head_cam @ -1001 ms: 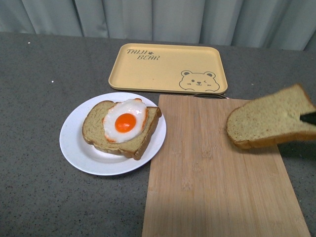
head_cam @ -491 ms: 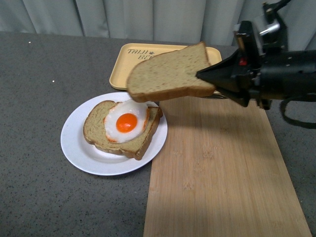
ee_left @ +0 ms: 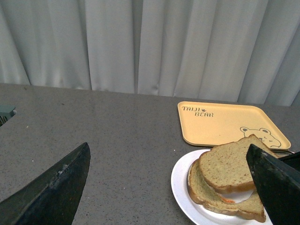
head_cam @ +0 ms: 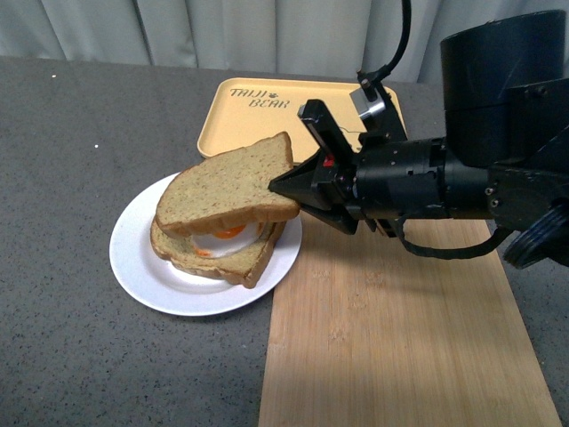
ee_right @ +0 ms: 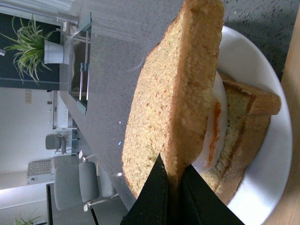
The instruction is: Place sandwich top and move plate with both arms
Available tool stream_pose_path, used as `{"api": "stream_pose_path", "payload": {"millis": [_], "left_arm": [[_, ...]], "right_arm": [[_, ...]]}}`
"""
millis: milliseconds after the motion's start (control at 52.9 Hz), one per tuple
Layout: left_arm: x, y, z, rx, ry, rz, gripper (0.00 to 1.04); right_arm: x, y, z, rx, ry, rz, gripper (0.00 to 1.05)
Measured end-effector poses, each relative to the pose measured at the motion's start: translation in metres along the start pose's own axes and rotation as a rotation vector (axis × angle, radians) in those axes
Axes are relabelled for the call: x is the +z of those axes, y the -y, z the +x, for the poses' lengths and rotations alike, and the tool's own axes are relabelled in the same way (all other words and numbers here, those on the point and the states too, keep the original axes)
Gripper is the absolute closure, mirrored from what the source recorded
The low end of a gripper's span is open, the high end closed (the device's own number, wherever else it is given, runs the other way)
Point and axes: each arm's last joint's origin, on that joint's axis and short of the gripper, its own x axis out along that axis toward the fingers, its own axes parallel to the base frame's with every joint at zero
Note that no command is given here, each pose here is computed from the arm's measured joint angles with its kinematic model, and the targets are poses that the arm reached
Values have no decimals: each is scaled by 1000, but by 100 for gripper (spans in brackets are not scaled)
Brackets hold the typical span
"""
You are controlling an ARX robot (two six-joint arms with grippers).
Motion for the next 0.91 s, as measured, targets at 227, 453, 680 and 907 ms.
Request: {"api": "stream_pose_path", "payload": {"millis": [227,453,680,907], "left_arm": [[0,0,0,0,0,0,7],[0,0,0,0,0,0,7],[0,0,0,0,0,0,7],[0,0,0,0,-1,0,7]], "right_arm": [[-8,5,9,-64,-44,45,90],[-4,9,-16,-106,17,31,54],[6,-11,-69,-306,217,-180,13],[-19,6,-103,-697,708,-651,41]]}}
